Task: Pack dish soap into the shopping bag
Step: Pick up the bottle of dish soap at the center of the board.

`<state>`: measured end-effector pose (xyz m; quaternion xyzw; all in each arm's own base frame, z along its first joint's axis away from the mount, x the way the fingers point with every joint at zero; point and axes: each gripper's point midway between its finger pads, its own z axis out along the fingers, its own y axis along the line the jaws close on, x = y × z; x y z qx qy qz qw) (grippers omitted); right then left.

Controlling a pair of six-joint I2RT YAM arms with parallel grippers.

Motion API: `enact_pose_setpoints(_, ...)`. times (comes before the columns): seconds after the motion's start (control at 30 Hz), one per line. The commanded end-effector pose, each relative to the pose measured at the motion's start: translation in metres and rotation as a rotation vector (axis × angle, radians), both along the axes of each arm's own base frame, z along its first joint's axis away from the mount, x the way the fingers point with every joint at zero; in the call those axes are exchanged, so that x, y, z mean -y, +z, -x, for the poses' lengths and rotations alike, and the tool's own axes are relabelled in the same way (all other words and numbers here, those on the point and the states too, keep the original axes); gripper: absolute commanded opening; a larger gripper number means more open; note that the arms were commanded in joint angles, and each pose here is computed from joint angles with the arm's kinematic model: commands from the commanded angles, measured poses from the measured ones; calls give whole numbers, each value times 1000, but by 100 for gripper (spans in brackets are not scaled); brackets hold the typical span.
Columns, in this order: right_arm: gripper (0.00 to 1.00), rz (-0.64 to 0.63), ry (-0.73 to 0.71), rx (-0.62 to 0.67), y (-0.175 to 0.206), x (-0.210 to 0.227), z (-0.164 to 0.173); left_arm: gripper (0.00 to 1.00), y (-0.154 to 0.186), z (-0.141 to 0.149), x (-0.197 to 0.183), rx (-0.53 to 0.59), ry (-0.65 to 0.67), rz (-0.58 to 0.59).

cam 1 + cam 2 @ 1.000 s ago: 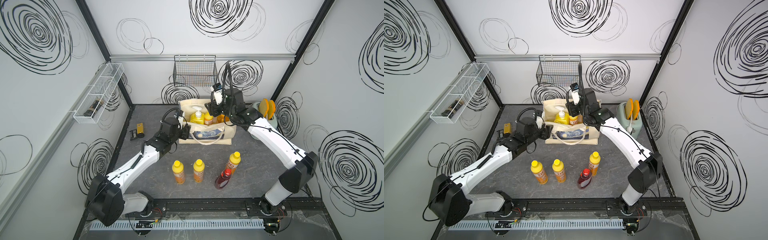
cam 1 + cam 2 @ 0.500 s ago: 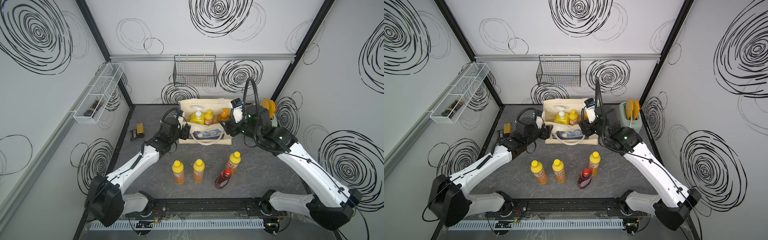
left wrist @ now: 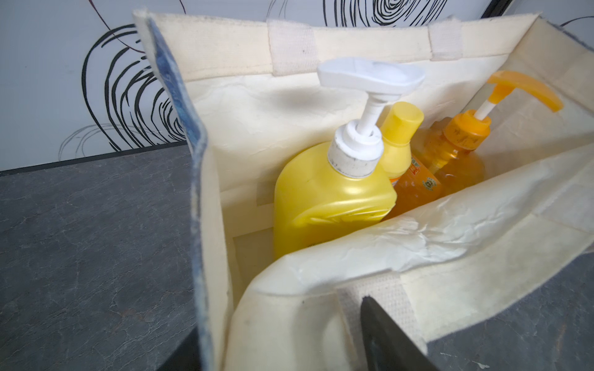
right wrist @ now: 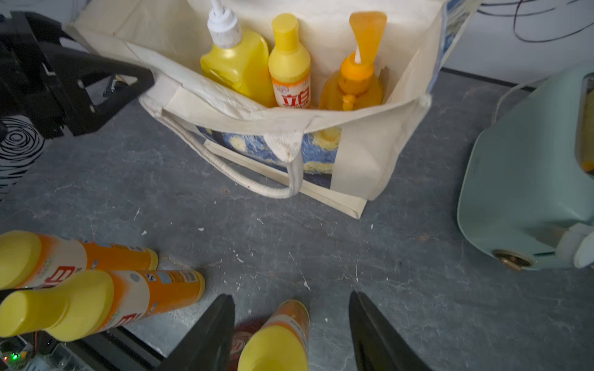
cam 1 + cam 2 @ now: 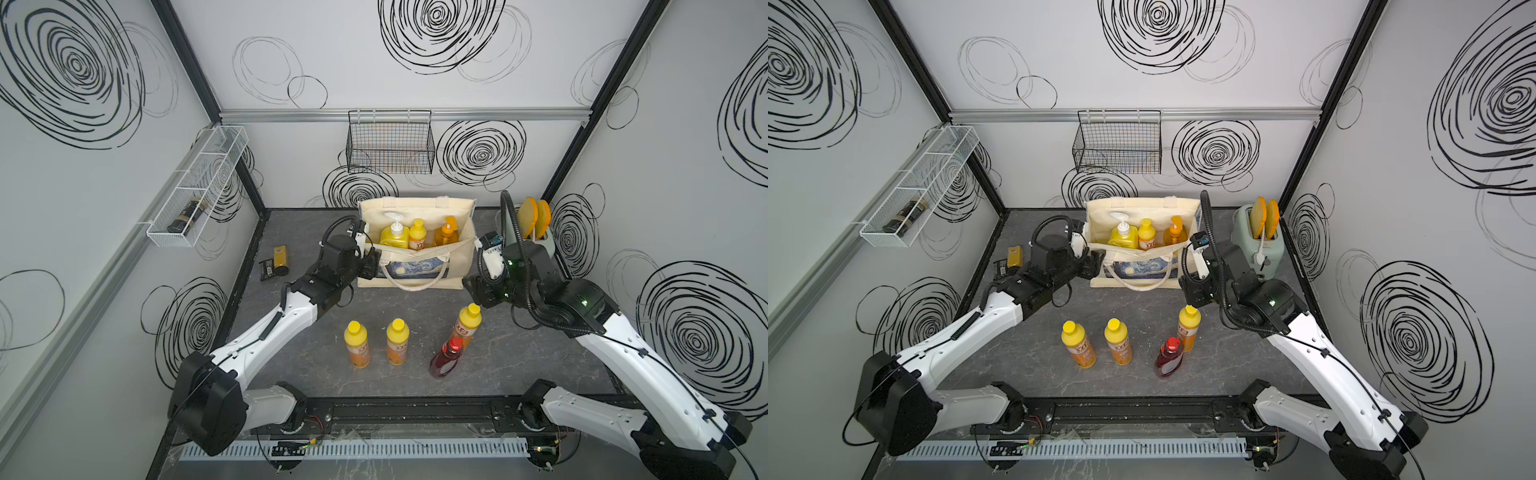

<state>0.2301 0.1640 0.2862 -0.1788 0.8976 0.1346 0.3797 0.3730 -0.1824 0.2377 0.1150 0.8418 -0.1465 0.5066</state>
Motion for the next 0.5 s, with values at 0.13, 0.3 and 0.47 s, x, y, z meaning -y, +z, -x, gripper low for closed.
enact_pose_setpoints(0.13,62,21,1,-119,-20,8,25,66,14,3,6,38,-28,14)
enact_pose_setpoints(0.3,62,43,11,-157,-30,2,30,66,14,3,4,41,-26,10)
enact_pose_setpoints(0.47,62,53,24,-167,-30,-4,36,66,13,3,5,36,-29,11)
